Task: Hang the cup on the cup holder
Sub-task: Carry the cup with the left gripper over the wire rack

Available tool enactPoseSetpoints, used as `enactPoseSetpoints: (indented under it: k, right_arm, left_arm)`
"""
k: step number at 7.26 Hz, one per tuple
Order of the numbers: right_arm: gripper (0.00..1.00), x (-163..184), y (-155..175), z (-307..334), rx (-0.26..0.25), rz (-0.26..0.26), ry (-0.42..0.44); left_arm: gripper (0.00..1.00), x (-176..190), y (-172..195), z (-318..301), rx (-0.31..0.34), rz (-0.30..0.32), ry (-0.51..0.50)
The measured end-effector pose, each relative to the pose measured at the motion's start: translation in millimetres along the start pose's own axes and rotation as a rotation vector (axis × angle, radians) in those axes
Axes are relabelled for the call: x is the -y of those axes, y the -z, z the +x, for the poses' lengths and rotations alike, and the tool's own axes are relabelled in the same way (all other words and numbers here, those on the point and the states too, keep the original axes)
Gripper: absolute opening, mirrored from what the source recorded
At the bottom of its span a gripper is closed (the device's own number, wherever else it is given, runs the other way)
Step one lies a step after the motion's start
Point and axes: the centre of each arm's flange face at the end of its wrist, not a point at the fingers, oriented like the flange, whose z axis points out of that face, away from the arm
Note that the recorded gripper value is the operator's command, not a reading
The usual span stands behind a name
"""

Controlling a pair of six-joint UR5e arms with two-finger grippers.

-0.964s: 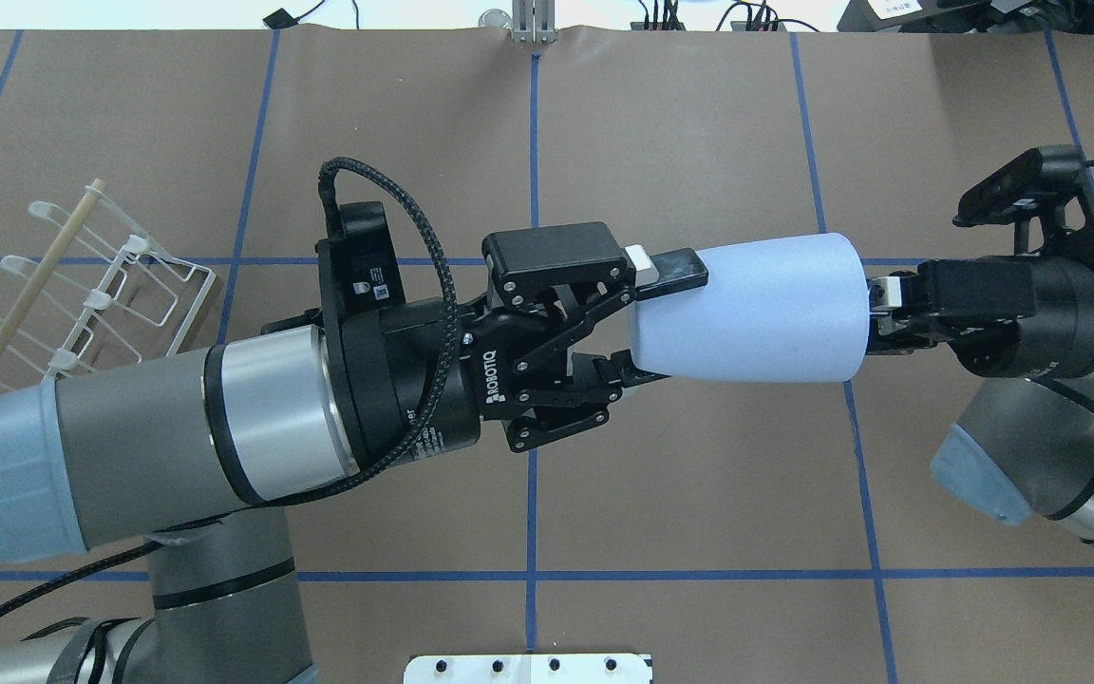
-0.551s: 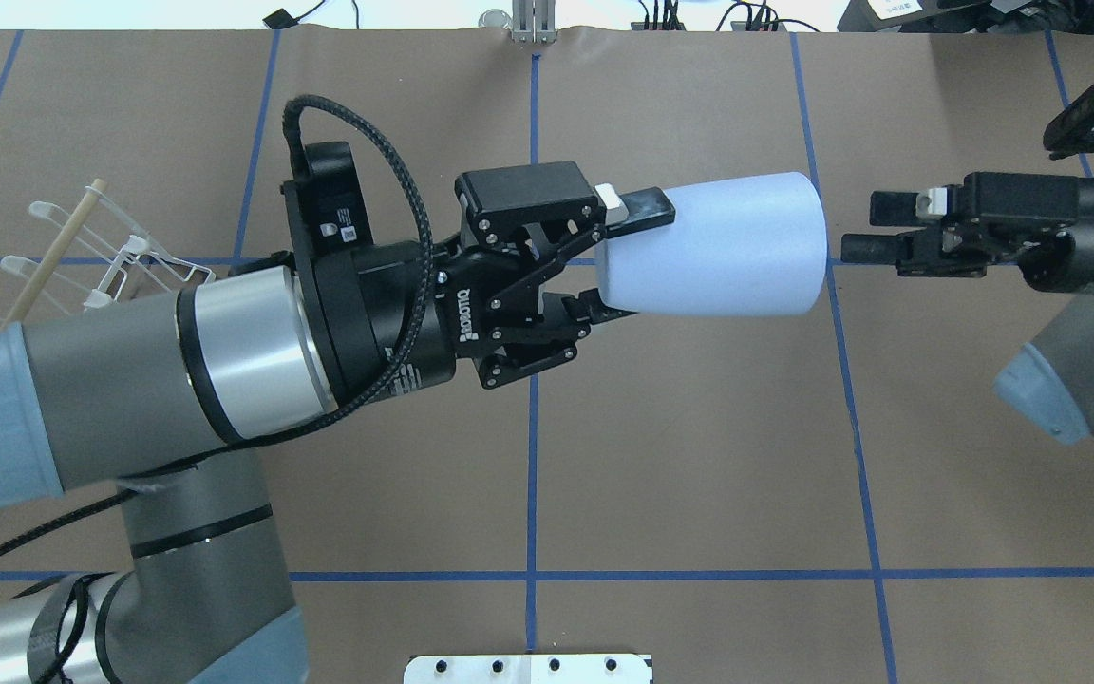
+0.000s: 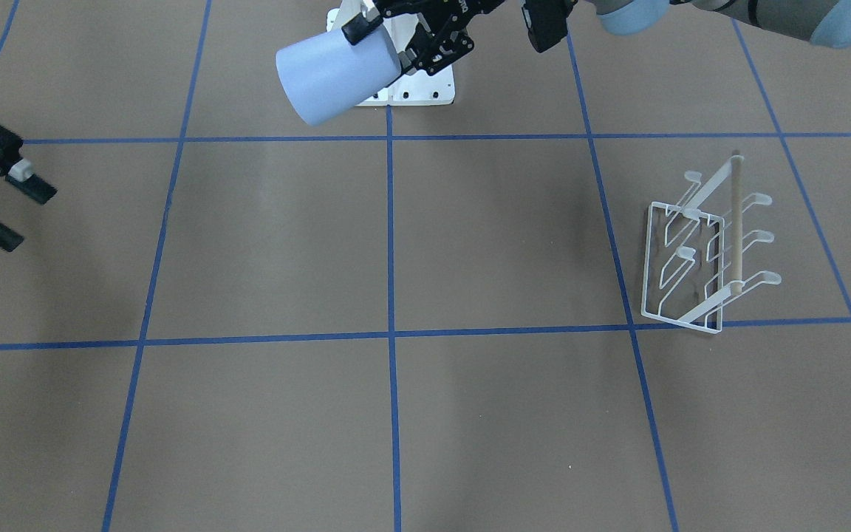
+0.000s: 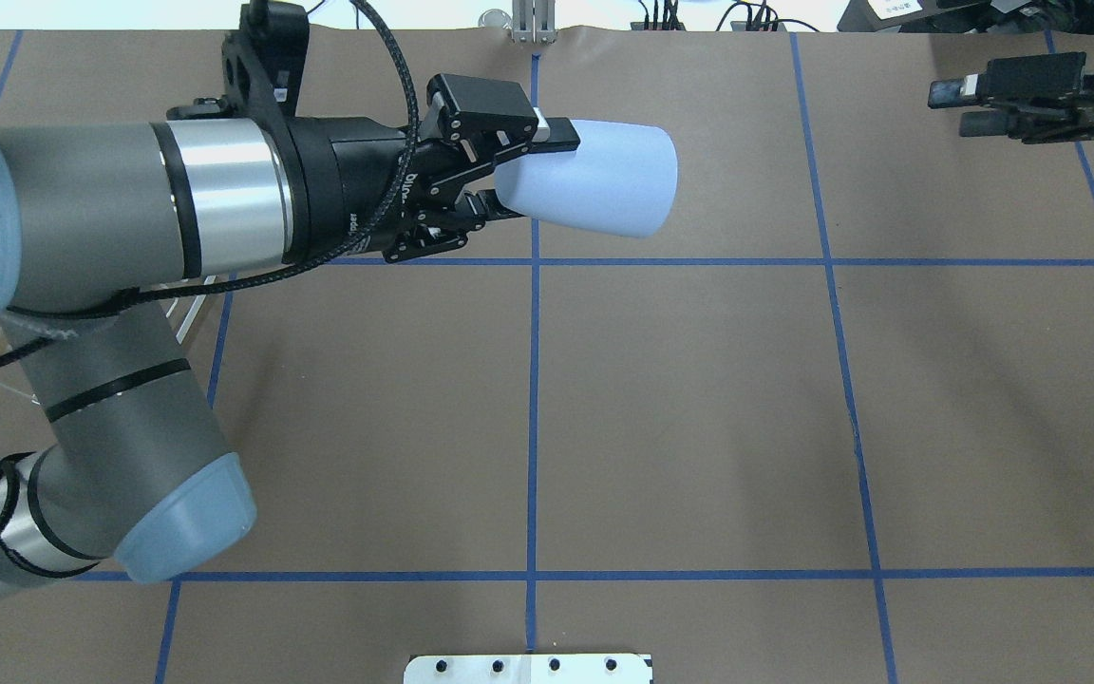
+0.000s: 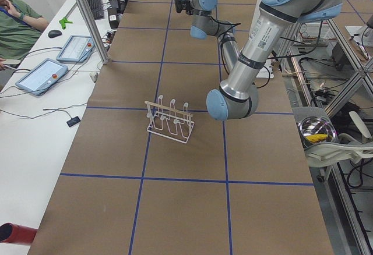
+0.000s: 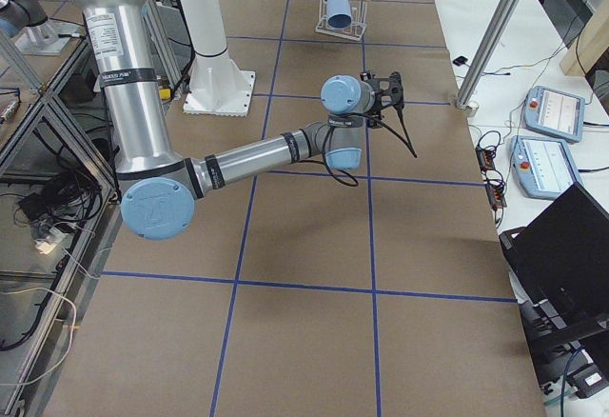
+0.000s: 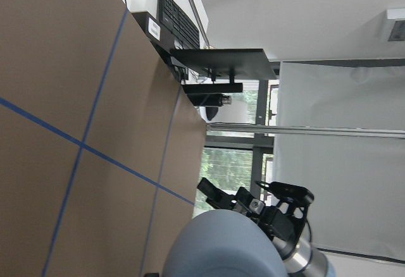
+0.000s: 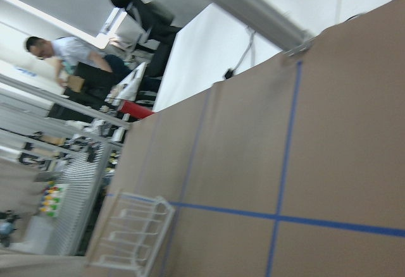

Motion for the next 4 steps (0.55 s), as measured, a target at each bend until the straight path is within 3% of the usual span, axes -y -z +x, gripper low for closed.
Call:
enactPoseSetpoints:
  k: [1,2,4]
  right_arm:
    - [1.00,23,12,30,-0.143,-0.025,0.097]
    - [1.00,36,23,61,-0.267,-0.082,0.171]
    - [1.00,34,41,128,-0.452,-0.245,0.241]
  left_arm:
    - [0.00,26,6,-1,0.095,0.024,-0.062]
    - [0.00,50,16,0,0.184,0.049,-0.122]
    - [0.00,86,43,1,0.364,0.086,-0.243]
